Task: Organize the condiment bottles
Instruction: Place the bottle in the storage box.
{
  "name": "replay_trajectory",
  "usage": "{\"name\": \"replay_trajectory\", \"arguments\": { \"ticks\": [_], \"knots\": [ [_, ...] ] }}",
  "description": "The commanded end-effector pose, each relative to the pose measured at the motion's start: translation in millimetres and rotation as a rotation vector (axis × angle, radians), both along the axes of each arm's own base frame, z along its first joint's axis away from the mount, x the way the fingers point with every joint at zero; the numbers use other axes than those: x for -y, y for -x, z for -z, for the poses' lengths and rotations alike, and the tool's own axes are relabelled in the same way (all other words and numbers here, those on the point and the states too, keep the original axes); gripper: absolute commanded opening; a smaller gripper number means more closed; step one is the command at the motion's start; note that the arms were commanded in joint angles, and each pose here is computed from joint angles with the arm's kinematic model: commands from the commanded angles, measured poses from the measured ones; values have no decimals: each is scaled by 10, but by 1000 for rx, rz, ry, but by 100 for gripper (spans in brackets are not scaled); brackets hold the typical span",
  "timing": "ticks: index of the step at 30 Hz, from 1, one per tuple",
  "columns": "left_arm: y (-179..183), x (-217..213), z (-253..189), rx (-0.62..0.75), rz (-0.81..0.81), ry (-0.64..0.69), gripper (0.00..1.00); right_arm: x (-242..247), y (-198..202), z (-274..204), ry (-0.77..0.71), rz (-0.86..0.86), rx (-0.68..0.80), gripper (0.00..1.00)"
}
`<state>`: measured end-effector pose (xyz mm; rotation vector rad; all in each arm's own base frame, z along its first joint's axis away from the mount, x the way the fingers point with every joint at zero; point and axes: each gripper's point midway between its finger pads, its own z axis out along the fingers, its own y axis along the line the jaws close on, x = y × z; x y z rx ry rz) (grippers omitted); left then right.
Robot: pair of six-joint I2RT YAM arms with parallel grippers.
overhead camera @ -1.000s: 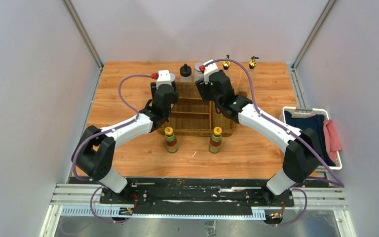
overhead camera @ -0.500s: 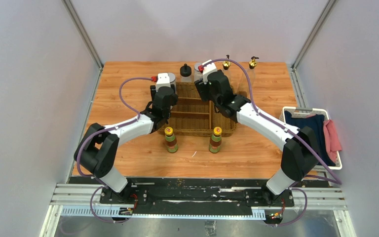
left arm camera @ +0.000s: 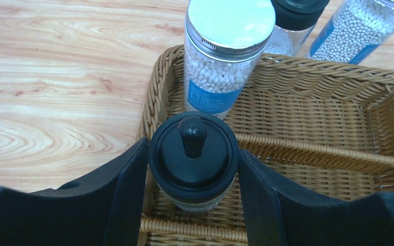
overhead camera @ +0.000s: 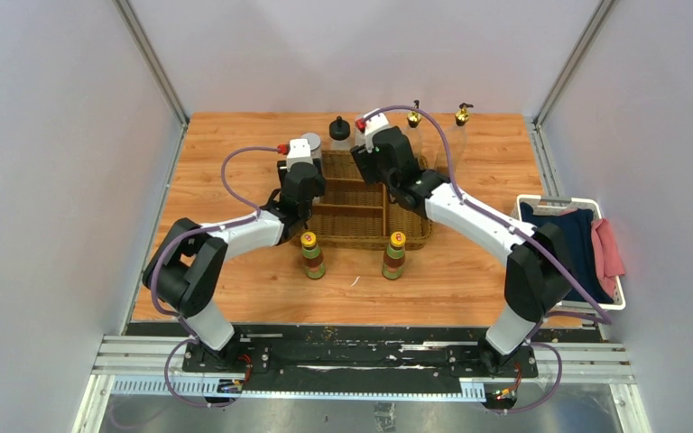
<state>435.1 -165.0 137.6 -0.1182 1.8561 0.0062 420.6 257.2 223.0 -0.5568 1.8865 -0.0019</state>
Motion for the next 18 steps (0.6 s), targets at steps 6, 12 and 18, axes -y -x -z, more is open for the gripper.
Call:
{"name": "replay_trajectory", "arguments": {
  "ticks": [6,12,18],
  "knots": [
    [51,91,-70,26,32,110,63,-208,-97,-296,-23,-56,8,74],
    [119,104,-141,38,45,106,80,-315,-144,-260,-11,-88,-22,76],
    [182,26,-203,55,21,102,82,-370,-185,-258,-6,-101,-27,77]
  ]
}}
